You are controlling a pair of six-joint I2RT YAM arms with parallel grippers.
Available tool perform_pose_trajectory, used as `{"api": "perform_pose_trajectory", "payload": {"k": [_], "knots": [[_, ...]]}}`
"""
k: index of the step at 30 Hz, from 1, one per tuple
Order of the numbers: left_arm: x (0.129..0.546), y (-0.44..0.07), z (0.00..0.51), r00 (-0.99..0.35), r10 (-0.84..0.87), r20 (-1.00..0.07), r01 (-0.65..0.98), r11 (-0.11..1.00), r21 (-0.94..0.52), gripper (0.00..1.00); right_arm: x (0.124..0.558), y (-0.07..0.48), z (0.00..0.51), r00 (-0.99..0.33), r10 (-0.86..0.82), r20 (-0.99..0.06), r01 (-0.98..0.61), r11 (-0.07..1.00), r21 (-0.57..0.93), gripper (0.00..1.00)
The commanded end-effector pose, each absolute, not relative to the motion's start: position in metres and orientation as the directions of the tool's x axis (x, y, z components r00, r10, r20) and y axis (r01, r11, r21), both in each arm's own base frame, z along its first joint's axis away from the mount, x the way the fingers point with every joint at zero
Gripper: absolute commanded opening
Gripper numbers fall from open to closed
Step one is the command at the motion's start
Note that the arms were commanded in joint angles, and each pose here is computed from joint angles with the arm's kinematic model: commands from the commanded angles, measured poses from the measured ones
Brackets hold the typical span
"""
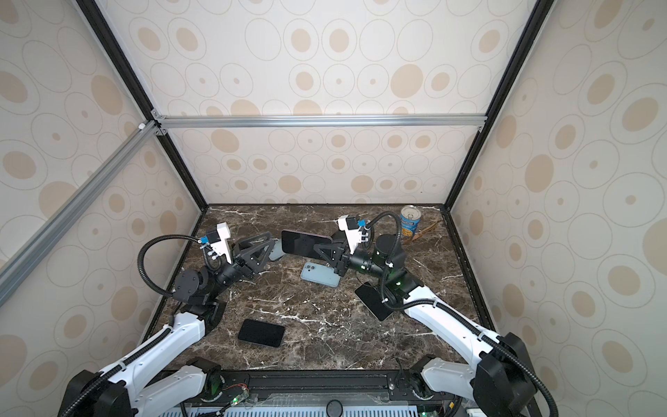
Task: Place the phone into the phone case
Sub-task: 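Hold the phone raised between both grippers and tilt it upright, then lower the purple-framed phone with both grippers over the pale blue case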
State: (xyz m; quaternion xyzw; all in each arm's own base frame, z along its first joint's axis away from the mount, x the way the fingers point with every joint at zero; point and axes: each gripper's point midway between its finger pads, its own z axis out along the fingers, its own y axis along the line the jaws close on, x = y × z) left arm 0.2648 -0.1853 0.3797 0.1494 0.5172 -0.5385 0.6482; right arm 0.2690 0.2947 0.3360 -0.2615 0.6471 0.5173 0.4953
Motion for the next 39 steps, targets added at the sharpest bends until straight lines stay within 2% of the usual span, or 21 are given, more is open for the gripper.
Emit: {"api": "perform_pose_trajectory", "payload": {"k": [1, 10, 15, 19, 23, 27, 32, 39], "knots": [[0.259, -0.173, 0.398, -0.025, -0.570, -0.821, 0.862, 0.404, -0.307, 0.50, 0.273, 0.287, 0.346, -0.329, 0.209, -0.921, -0.853, 0.352, 0.385, 0.00], [0.269, -0.161, 0.395, -0.008, -0.581, -0.814, 0.830, 0.450, -0.329, 0.52, 0.282, 0.274, 0.334, -0.365, 0.207, -0.908, -0.804, 0.422, 0.419, 0.00], [0.300, -0.161, 0.372, -0.069, -0.531, -0.845, 0.744, 0.536, -0.398, 0.51, 0.291, 0.262, 0.324, -0.390, 0.206, -0.897, -0.754, 0.489, 0.440, 0.00], [0.342, -0.169, 0.324, -0.250, -0.482, -0.840, 0.619, 0.587, -0.521, 0.51, 0.299, 0.249, 0.310, -0.444, 0.167, -0.881, -0.683, 0.573, 0.453, 0.00], [0.379, -0.187, 0.258, -0.483, -0.417, -0.770, 0.456, 0.632, -0.627, 0.49, 0.307, 0.232, 0.289, -0.517, 0.145, -0.843, -0.584, 0.660, 0.472, 0.00], [0.398, -0.206, 0.181, -0.654, -0.265, -0.709, 0.306, 0.764, -0.568, 0.47, 0.312, 0.224, 0.268, -0.592, 0.124, -0.796, -0.497, 0.721, 0.482, 0.00], [0.406, -0.212, 0.117, -0.749, -0.163, -0.642, 0.225, 0.849, -0.478, 0.41, 0.316, 0.231, 0.239, -0.708, 0.092, -0.700, -0.429, 0.732, 0.530, 0.00], [0.396, -0.220, 0.061, -0.817, -0.104, -0.567, 0.192, 0.879, -0.437, 0.41, 0.338, 0.248, 0.208, -0.768, 0.109, -0.631, -0.377, 0.720, 0.583, 0.00]]}}
